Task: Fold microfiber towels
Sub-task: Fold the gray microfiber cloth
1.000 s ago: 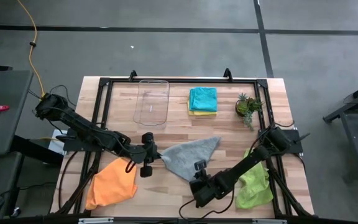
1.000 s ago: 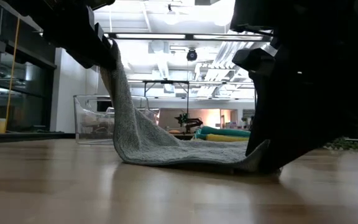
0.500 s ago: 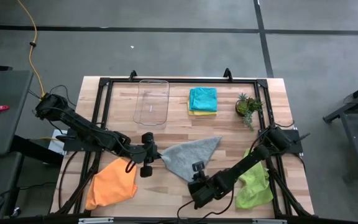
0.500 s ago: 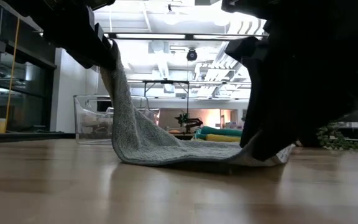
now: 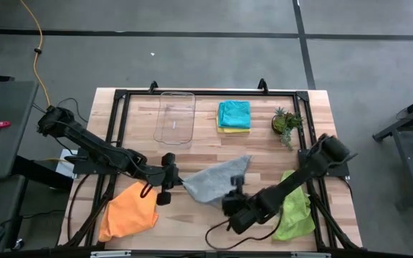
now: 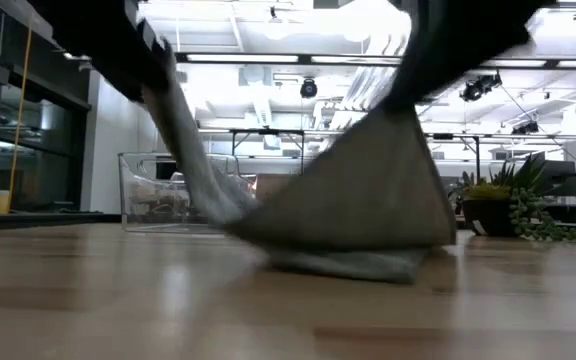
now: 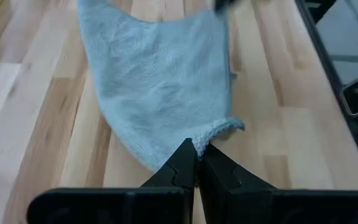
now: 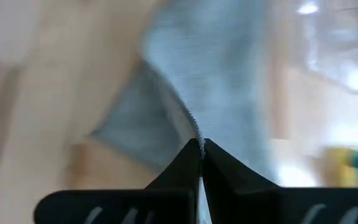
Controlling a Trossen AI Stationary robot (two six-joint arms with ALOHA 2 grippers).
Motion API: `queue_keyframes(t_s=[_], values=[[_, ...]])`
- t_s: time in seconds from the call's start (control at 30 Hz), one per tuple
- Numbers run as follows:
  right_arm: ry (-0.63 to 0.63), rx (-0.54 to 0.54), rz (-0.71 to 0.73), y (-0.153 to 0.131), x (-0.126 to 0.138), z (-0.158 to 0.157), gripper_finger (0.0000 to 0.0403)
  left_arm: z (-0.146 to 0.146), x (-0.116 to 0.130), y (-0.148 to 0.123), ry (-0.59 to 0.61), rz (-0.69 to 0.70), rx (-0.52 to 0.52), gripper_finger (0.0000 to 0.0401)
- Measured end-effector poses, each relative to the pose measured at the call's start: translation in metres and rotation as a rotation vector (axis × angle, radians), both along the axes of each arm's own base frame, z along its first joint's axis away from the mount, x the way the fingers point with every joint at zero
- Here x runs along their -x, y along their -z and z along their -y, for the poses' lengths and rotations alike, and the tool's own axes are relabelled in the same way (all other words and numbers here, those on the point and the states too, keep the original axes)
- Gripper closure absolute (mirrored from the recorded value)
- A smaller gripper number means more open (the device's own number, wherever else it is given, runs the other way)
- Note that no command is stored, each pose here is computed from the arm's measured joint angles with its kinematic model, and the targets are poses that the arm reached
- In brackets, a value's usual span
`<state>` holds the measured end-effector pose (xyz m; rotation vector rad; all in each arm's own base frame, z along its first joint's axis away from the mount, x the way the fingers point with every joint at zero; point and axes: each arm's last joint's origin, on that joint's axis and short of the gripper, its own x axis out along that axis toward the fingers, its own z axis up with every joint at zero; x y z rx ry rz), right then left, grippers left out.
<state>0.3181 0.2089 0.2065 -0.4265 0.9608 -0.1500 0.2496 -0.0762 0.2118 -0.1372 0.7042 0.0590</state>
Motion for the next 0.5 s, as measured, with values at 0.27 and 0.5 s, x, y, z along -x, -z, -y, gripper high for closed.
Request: queue_keyframes(t_s=[0.27, 0.5], values=[[0.119, 0.056, 0.272, -0.073, 0.026, 0.022, 0.0402, 0.008, 0.018, -0.027, -0.069, 0.147, -0.093, 0.0400], [0.220, 0.129, 0.418, -0.105, 0.040, 0.041, 0.0402, 0.019, 0.034, -0.042, -0.109, 0.241, -0.217, 0.0400]])
